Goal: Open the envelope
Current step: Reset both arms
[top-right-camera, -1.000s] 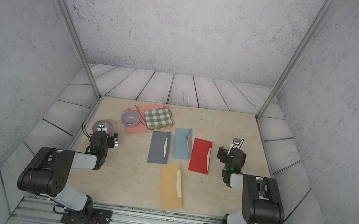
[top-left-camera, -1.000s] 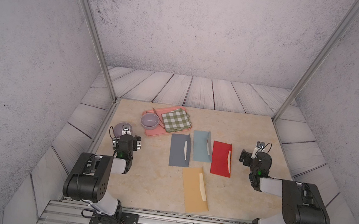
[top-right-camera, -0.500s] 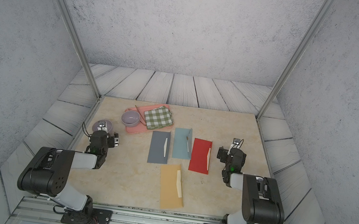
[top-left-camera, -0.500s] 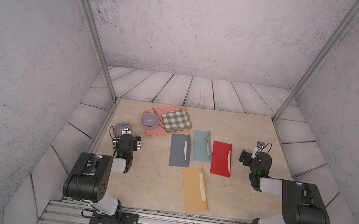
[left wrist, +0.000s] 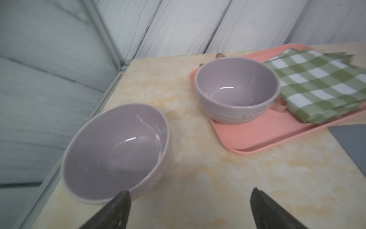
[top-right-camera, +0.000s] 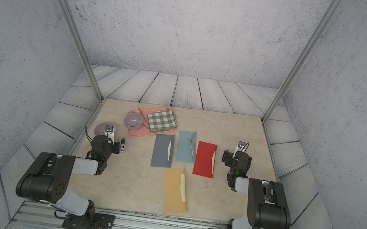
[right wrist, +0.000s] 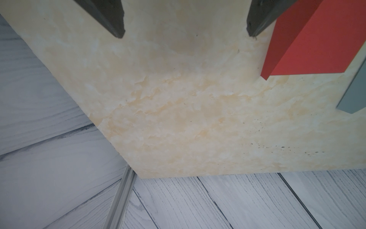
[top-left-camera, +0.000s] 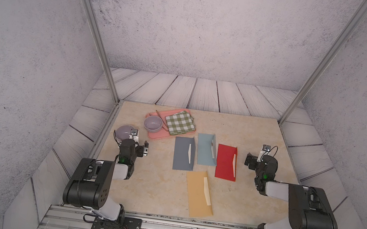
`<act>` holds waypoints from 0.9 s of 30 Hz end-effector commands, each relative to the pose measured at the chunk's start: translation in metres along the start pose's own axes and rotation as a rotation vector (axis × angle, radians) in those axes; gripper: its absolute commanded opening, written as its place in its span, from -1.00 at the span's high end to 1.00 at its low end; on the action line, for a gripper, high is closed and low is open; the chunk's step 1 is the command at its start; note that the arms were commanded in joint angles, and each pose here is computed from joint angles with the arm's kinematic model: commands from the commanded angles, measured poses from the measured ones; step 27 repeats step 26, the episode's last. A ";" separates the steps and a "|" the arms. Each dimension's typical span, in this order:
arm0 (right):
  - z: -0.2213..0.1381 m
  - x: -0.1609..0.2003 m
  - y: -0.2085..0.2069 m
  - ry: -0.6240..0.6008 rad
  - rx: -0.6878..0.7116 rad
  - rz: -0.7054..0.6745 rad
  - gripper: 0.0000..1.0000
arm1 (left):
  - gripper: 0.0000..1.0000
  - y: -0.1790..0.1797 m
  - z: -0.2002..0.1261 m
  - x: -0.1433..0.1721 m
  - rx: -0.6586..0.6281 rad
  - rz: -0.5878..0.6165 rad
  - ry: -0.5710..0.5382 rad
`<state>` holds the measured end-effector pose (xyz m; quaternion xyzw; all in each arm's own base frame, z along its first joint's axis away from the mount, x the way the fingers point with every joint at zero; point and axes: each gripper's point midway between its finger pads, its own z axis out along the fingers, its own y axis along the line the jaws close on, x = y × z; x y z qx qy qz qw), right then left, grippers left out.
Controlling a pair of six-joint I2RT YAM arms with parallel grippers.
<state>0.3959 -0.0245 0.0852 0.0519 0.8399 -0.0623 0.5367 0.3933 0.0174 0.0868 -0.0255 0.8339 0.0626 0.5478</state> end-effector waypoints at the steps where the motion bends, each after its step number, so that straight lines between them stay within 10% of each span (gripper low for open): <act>1: 0.001 -0.004 0.000 -0.011 0.010 0.010 -0.98 | -0.97 0.030 -0.001 -0.009 -0.159 -0.083 -0.032; 27: 0.003 -0.003 0.018 0.004 -0.088 -0.039 -0.98 | -0.97 0.016 0.005 -0.011 -0.078 -0.039 -0.005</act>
